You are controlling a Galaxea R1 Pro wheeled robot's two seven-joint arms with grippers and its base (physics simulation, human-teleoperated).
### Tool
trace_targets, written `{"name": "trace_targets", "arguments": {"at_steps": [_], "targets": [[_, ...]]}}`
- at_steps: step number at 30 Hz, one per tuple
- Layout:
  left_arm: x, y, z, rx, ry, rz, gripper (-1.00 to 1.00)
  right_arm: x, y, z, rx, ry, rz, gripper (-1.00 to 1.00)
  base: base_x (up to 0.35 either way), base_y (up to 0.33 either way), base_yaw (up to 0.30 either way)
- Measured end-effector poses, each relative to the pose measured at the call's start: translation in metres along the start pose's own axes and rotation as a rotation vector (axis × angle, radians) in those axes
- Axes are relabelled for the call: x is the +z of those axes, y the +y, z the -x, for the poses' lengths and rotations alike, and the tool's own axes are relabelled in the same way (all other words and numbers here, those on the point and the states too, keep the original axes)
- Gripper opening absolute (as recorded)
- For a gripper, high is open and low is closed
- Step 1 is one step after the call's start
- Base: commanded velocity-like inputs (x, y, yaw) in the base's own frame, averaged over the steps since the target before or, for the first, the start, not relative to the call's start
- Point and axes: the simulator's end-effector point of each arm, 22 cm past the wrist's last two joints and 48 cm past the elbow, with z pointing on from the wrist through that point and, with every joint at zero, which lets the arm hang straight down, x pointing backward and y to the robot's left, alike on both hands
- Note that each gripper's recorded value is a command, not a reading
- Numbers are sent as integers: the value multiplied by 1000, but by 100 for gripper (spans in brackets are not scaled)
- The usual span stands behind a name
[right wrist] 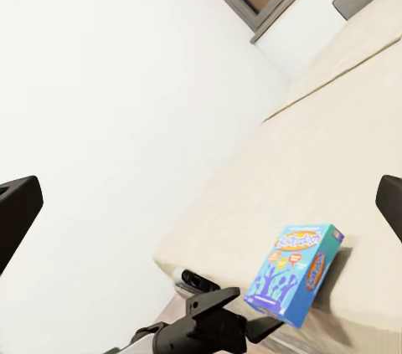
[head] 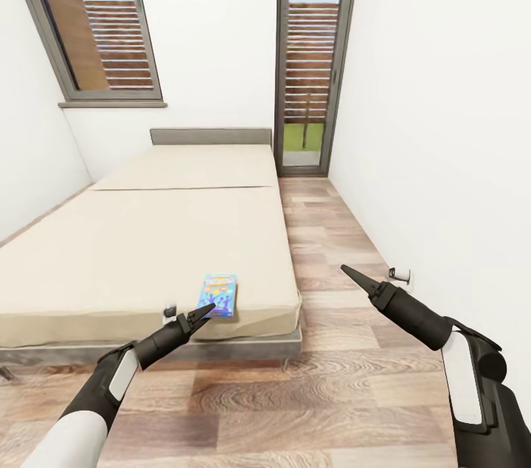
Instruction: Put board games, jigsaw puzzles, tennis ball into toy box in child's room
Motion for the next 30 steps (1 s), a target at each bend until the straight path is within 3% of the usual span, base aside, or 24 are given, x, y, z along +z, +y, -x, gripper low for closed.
{"name": "trace_targets", "arguments": {"at_steps": [30], "targets": [[0, 1, 0, 0, 0, 3, 100, 0, 0, 0, 0, 0, 0, 100, 4, 2, 0]]}}
